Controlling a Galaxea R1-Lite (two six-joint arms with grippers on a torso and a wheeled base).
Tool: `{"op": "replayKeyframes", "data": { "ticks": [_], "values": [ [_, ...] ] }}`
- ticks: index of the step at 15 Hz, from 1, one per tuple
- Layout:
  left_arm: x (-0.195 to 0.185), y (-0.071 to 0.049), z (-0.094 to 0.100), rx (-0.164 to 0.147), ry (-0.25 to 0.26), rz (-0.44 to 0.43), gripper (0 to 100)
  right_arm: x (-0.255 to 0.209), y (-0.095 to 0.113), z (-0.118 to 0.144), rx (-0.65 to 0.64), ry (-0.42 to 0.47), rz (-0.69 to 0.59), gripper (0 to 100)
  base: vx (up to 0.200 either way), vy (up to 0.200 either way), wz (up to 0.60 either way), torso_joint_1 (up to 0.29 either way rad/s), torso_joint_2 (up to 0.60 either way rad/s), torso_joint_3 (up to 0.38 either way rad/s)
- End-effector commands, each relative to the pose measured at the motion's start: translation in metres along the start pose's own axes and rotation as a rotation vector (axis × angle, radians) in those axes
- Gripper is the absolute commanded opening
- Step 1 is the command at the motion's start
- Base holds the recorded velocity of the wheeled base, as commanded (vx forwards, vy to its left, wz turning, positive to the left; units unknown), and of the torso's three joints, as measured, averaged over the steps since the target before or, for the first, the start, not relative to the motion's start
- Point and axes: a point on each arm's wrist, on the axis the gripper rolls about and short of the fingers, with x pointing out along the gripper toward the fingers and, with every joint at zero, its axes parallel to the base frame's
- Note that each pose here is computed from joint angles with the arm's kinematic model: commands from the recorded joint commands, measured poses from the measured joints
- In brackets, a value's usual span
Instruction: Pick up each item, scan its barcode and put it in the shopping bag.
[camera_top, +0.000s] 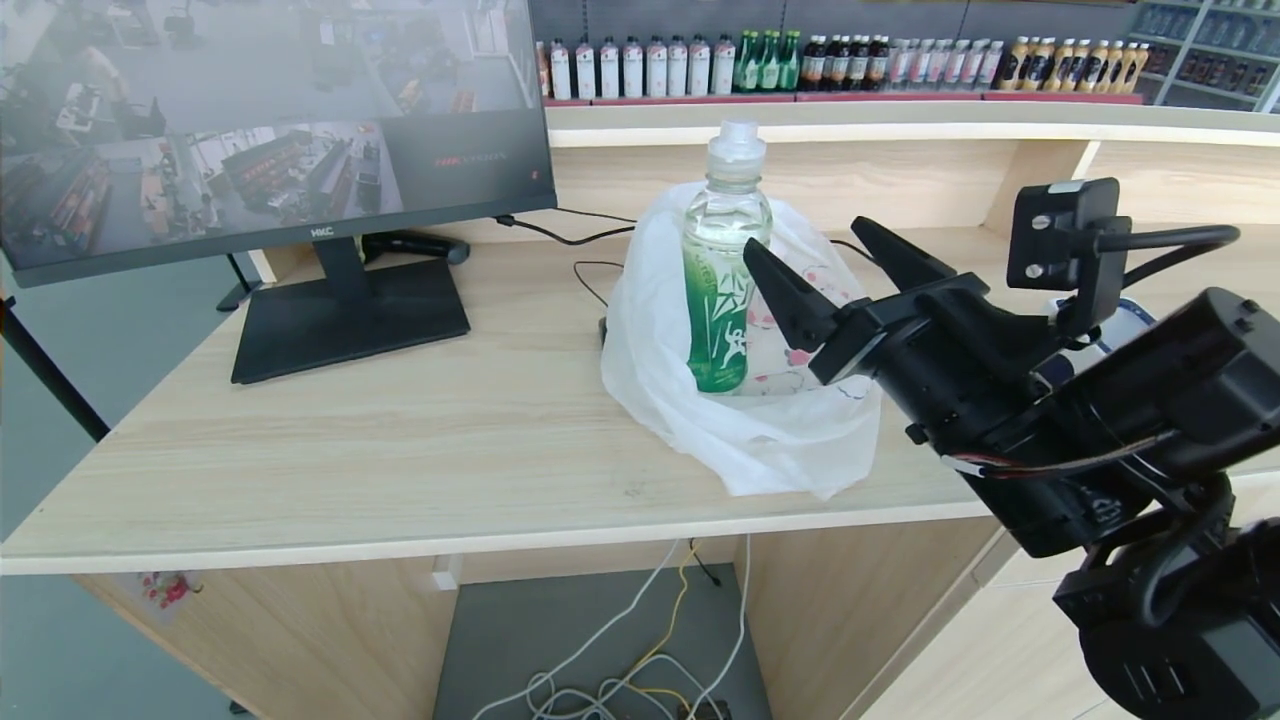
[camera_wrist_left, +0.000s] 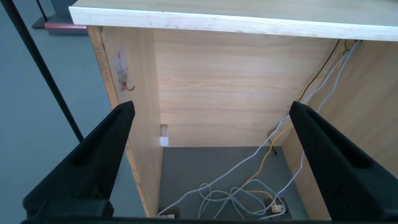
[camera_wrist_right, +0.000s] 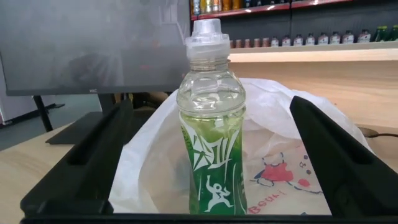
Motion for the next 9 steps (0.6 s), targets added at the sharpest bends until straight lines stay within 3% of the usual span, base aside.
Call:
{"op": "replayKeyframes", "data": {
  "ticks": [1, 7, 9],
  "values": [
    [0.0000, 0.0000, 0.0000, 0.000, 0.000, 0.000, 100, 0.0003, 0.0000, 0.0003, 0.000, -0.002, 0.000, 100, -0.200, 0.000, 0.00, 0.012, 0.00, 0.002],
    [0.0000, 0.0000, 0.0000, 0.004, 0.000, 0.000, 100, -0.0008, 0.0000, -0.0008, -0.001, 0.004, 0.000, 100, 0.000, 0.000, 0.00, 0.000, 0.00, 0.000],
    [0.0000, 0.0000, 0.0000, -0.004, 0.000, 0.000, 100, -0.0019, -0.0001, -0.0018, -0.001, 0.010, 0.000, 100, 0.000, -0.200, 0.00, 0.007, 0.00, 0.000]
  ]
}}
